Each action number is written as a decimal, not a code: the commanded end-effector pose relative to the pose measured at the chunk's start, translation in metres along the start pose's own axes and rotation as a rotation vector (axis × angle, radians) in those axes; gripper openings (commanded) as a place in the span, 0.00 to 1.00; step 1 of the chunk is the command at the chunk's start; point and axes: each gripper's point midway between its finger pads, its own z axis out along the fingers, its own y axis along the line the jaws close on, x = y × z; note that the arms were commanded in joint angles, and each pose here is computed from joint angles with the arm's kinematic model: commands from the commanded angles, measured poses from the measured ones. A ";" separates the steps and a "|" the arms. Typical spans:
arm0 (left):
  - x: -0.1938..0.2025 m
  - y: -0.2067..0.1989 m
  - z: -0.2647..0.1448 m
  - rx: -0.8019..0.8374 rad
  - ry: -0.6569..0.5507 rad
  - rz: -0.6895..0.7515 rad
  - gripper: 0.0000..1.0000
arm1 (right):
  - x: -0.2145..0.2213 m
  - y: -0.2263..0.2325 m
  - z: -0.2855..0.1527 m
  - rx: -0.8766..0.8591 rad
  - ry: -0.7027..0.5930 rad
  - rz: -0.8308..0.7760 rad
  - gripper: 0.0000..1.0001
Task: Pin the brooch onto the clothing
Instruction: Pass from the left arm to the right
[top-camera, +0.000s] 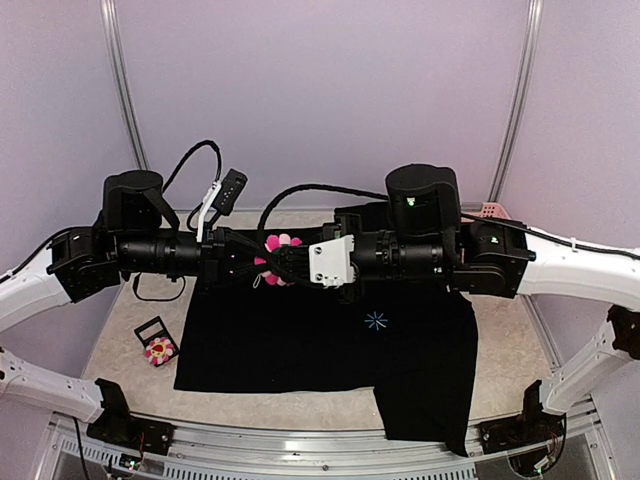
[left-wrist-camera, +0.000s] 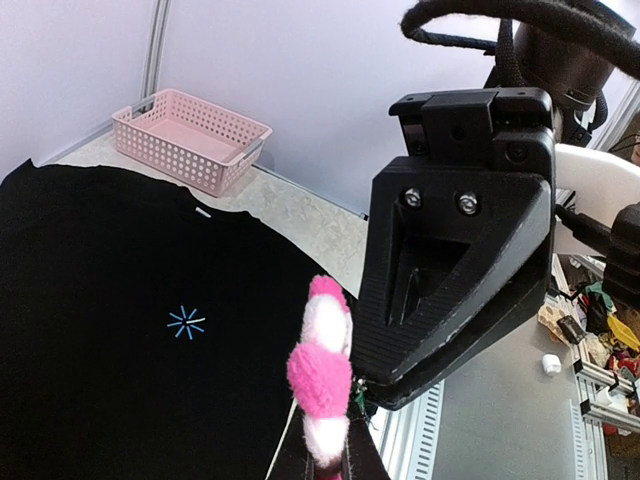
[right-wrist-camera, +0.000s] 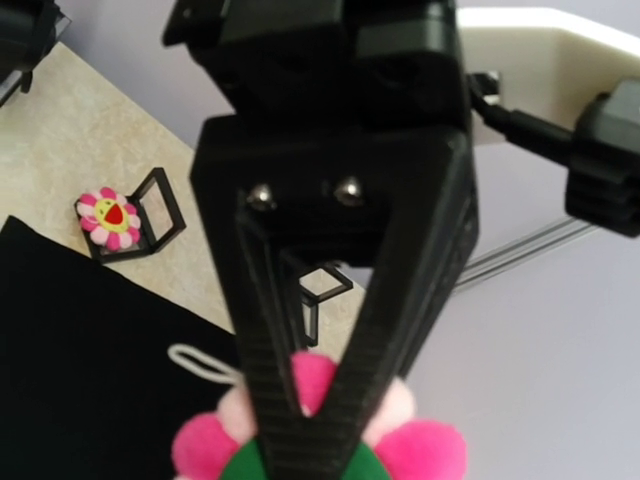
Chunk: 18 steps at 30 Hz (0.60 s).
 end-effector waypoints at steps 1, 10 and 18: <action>-0.007 -0.007 -0.005 0.031 -0.027 0.026 0.00 | 0.001 0.005 0.006 -0.027 0.019 0.015 0.14; -0.009 -0.009 -0.007 0.036 -0.039 0.034 0.00 | 0.004 0.005 0.009 -0.031 0.037 0.030 0.08; -0.008 -0.010 -0.007 0.041 -0.037 0.037 0.00 | 0.003 0.000 0.007 -0.014 0.037 0.034 0.00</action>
